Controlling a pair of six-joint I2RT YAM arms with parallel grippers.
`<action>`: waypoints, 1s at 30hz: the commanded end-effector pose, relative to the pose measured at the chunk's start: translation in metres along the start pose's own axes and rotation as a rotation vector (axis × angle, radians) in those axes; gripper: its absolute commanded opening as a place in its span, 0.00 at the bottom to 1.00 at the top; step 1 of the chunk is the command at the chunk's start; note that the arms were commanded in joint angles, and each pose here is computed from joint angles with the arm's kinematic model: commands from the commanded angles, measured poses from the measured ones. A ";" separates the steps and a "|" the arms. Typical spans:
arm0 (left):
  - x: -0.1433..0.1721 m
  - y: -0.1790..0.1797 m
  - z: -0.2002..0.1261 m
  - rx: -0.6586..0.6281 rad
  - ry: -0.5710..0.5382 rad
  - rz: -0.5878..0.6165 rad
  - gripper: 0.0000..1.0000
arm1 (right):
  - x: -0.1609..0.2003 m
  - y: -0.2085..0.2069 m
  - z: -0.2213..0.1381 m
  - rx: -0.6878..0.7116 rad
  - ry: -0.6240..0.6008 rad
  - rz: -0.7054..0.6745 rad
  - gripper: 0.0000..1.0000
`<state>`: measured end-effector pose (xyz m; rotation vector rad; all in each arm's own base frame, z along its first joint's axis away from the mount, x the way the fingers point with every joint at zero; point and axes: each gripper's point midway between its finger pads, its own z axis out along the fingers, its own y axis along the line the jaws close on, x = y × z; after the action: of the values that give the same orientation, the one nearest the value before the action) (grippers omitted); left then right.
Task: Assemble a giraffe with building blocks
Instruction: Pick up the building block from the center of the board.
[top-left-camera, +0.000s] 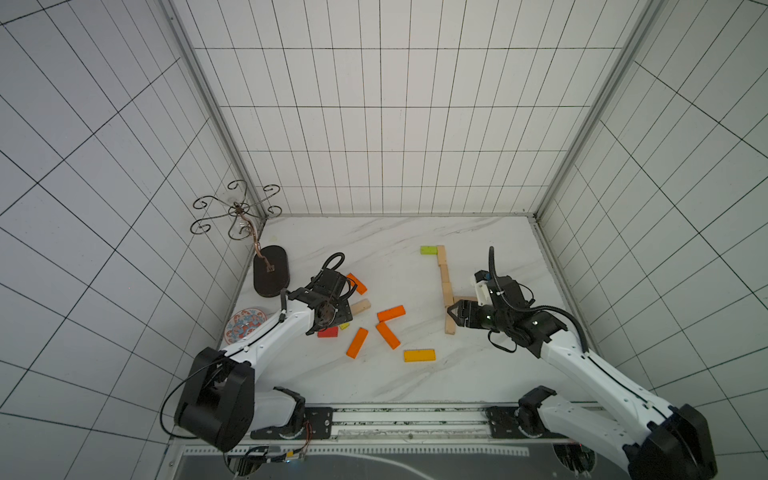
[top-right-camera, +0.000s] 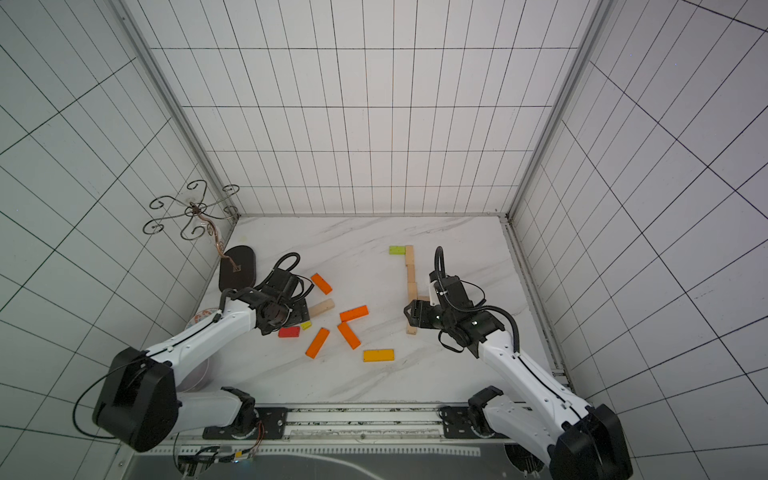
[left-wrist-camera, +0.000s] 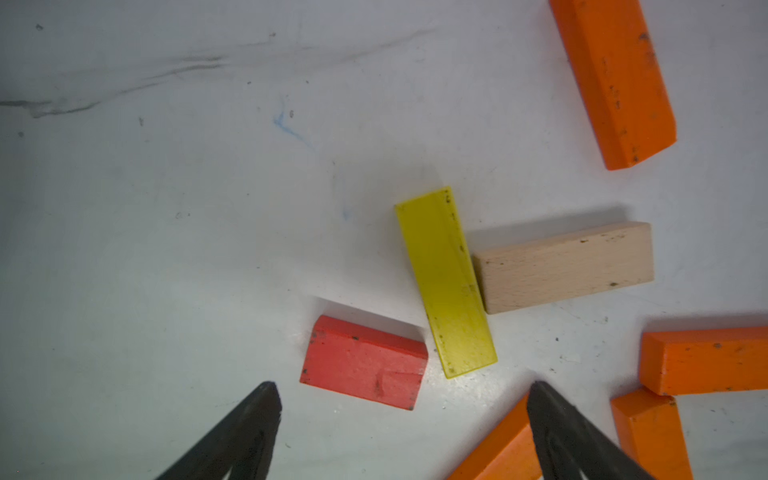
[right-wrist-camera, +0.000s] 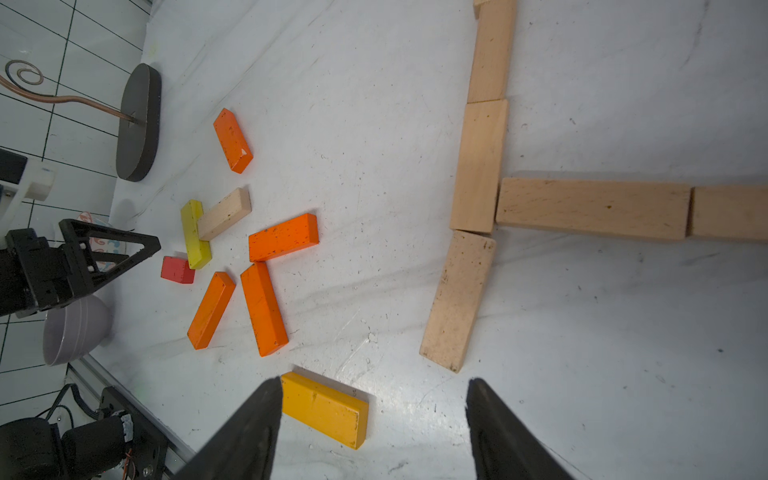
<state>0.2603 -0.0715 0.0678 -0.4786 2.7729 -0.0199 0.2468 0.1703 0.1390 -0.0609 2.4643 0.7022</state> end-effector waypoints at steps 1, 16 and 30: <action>0.008 0.011 0.009 -0.054 0.063 0.038 0.95 | 0.021 -0.010 0.011 0.014 0.052 -0.005 0.71; 0.025 0.022 0.039 -0.073 0.141 0.029 0.86 | 0.028 -0.011 0.012 0.006 0.065 -0.019 0.70; 0.026 0.010 0.055 -0.026 0.163 0.077 0.75 | 0.032 -0.012 0.010 0.004 0.070 -0.028 0.70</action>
<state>0.2482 -0.0650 0.0156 -0.4124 2.9384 0.0132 0.2414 0.1691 0.1274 -0.0872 2.4805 0.6966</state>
